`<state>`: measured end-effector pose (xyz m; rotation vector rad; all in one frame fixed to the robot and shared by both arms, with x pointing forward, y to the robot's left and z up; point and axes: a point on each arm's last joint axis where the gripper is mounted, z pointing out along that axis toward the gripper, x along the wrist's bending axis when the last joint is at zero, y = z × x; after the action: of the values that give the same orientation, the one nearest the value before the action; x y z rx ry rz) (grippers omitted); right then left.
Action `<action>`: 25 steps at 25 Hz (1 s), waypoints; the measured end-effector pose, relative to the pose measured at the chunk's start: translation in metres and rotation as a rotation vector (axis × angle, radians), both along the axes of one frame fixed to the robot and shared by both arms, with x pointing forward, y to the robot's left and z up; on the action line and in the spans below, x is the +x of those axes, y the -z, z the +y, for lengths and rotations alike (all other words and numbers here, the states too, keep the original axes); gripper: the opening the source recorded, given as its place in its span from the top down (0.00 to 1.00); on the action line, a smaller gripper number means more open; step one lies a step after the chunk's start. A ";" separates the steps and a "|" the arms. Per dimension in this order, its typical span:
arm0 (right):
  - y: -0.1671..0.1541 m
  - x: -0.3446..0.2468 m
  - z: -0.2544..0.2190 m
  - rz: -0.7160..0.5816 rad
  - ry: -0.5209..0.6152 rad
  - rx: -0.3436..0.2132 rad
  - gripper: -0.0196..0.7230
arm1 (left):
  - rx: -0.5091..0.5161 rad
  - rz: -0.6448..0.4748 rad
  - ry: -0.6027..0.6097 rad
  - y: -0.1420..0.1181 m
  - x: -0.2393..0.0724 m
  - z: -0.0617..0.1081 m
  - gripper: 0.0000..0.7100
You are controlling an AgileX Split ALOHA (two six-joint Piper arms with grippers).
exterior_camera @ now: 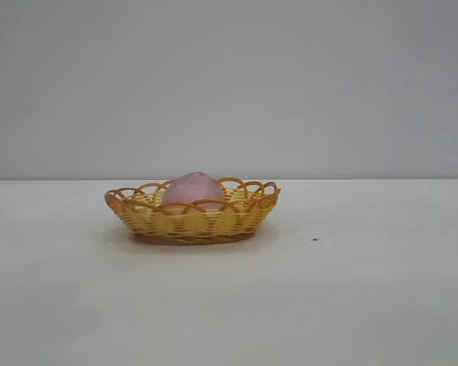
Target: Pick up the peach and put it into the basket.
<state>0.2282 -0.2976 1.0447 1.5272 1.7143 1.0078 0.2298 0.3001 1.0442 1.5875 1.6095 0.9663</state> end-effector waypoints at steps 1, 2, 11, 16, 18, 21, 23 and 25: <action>0.000 0.000 0.001 0.000 -0.008 -0.001 0.24 | 0.000 0.000 0.000 0.000 0.000 0.000 0.40; 0.001 0.000 0.001 0.002 -0.014 -0.001 0.24 | 0.000 0.000 0.000 0.000 0.000 0.000 0.40; 0.001 0.000 0.002 0.003 -0.028 -0.004 0.24 | 0.000 0.000 0.000 0.000 0.000 0.000 0.40; 0.001 0.000 0.002 0.003 -0.029 -0.005 0.24 | 0.000 0.000 0.000 0.000 0.000 0.000 0.40; 0.001 0.000 0.002 0.003 -0.030 -0.007 0.24 | 0.000 0.000 0.000 0.000 0.000 0.000 0.40; 0.001 0.000 0.002 0.003 -0.030 -0.007 0.24 | 0.000 0.000 0.000 0.000 0.000 0.000 0.40; 0.001 0.000 0.002 0.003 -0.030 -0.007 0.24 | 0.000 0.000 0.000 0.000 0.000 0.000 0.40; 0.001 0.000 0.002 0.003 -0.030 -0.007 0.24 | 0.000 0.000 0.000 0.000 0.000 0.000 0.40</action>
<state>0.2284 -0.2955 1.0435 1.5032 1.7455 1.0144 0.2298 0.3001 1.0442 1.5875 1.6095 0.9663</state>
